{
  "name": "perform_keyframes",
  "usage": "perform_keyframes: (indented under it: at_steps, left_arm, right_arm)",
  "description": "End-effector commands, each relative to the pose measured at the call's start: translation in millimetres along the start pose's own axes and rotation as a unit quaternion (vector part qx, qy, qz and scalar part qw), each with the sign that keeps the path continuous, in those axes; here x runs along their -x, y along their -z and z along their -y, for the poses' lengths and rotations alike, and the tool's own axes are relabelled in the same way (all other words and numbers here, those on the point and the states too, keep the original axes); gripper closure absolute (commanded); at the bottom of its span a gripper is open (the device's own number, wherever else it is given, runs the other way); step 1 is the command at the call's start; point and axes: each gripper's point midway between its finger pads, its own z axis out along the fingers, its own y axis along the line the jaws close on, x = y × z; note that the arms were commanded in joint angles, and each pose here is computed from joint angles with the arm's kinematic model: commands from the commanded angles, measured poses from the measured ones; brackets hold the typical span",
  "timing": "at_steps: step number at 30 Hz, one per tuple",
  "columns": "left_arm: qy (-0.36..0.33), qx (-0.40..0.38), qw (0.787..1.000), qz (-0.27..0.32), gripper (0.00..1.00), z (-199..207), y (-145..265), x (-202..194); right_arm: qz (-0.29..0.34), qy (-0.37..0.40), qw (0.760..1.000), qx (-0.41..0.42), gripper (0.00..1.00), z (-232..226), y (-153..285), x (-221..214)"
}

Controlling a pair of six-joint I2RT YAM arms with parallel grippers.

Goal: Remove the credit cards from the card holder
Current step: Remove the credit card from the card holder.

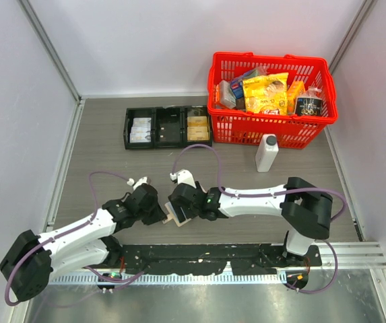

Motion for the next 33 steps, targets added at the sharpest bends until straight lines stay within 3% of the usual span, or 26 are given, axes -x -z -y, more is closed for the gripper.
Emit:
perform_keyframes:
  at_steps: [1, 11, 17, 23, 33]
  left_arm:
    - [0.013, -0.026, 1.000, 0.011, 1.00, 9, 0, 3]
    - [0.018, -0.026, 0.999, 0.010, 1.00, 4, -2, 0]
    - [0.016, -0.024, 1.000, 0.012, 1.00, 2, 2, -1]
    - [0.011, -0.018, 1.000, 0.009, 1.00, -3, 4, -3]
    - [0.007, -0.013, 1.000, 0.007, 1.00, -7, 4, -5]
  right_arm:
    - [0.016, 0.005, 1.000, 0.013, 0.25, -20, -4, 18]
    - [-0.012, 0.038, 0.998, -0.040, 0.24, -13, -18, 3]
    - [-0.009, 0.040, 0.997, -0.065, 0.31, -1, -16, 1]
    - [-0.001, 0.027, 0.998, -0.053, 0.36, -1, -8, 8]
    - [0.018, -0.023, 0.999, -0.018, 0.34, 6, 8, 23]
